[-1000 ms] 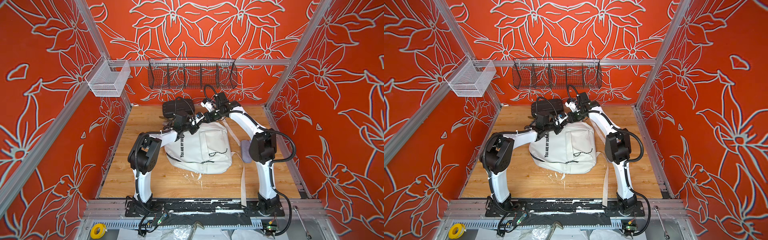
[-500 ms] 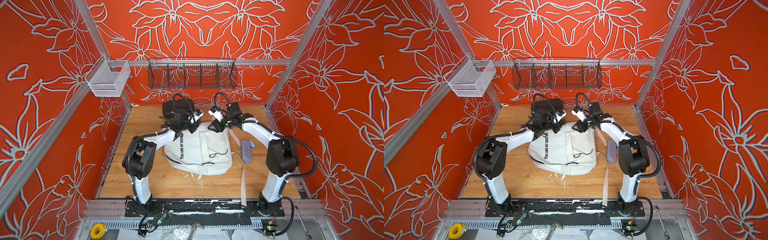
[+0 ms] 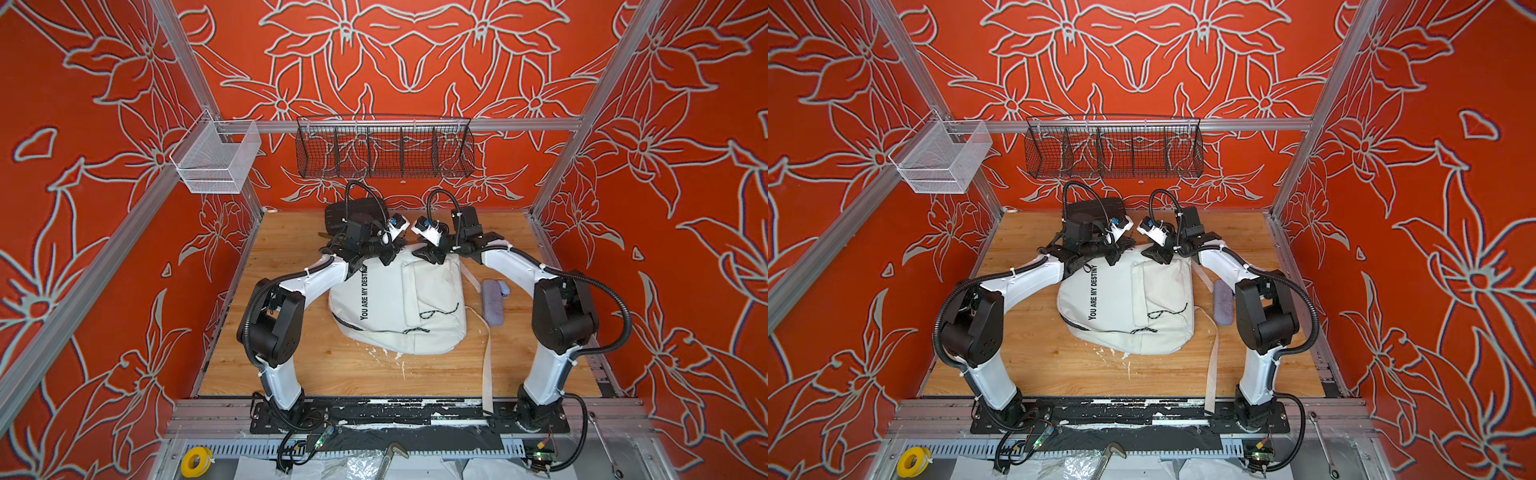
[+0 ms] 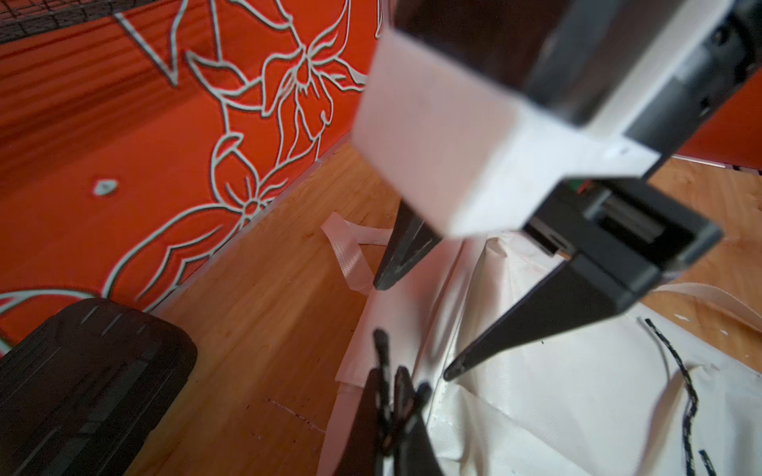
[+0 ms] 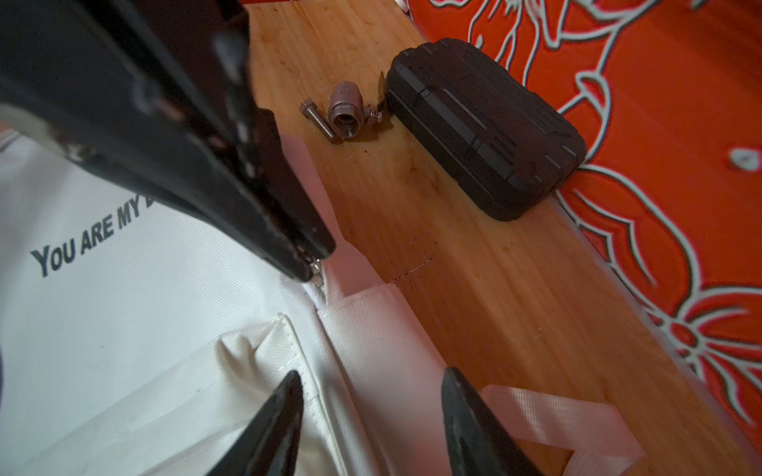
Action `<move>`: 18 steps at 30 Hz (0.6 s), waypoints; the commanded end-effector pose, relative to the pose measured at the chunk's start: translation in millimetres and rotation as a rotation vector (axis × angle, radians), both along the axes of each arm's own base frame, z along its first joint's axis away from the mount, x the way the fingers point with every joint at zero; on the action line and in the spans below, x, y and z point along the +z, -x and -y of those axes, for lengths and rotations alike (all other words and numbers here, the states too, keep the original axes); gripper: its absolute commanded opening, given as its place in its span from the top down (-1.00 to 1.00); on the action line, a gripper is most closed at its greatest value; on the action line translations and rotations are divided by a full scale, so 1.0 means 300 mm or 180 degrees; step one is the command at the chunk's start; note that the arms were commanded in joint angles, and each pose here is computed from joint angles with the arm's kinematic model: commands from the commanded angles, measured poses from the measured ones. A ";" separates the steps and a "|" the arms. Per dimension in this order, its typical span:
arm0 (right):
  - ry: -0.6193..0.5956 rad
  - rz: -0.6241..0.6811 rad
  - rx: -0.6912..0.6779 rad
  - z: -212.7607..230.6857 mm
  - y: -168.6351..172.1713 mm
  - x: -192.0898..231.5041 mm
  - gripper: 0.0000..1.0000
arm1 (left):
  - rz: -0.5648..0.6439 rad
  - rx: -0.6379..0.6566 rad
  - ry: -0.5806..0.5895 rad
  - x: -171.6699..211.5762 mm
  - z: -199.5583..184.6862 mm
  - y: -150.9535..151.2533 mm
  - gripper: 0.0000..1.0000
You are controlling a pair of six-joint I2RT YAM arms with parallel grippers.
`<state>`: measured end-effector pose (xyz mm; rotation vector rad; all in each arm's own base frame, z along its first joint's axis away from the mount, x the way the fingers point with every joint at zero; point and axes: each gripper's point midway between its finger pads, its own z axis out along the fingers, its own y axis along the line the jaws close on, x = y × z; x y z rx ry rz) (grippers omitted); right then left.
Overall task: Pack the student bag
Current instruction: 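Pull the zipper pulls apart along the bag top with both grippers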
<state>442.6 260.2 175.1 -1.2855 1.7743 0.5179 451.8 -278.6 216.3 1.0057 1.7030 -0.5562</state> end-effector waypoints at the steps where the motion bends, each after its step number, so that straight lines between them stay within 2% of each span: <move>1: 0.0082 0.0248 0.0290 -0.030 0.026 0.007 -0.10 | 0.0273 -0.0158 0.0216 0.166 0.038 0.025 1.00; 7: 0.0054 0.0175 0.0498 -0.040 0.074 -0.031 -0.10 | 0.0260 -0.0121 0.0309 0.198 0.039 0.021 1.00; 10: 0.0149 0.0035 0.0402 -0.030 0.058 -0.056 0.01 | 0.0263 -0.0137 0.0341 0.212 0.040 0.028 1.00; 14: 0.0220 0.0097 0.0350 -0.017 0.053 -0.042 0.34 | 0.0279 -0.0071 0.0274 0.200 0.026 0.029 1.00; 16: 0.0245 0.0141 0.0361 -0.011 0.055 -0.034 0.68 | 0.0301 -0.0009 0.0226 0.191 0.013 0.029 1.00; 18: 0.0272 0.0153 0.0391 -0.008 0.062 -0.031 0.94 | 0.0318 0.0065 0.0185 0.184 -0.002 0.027 1.00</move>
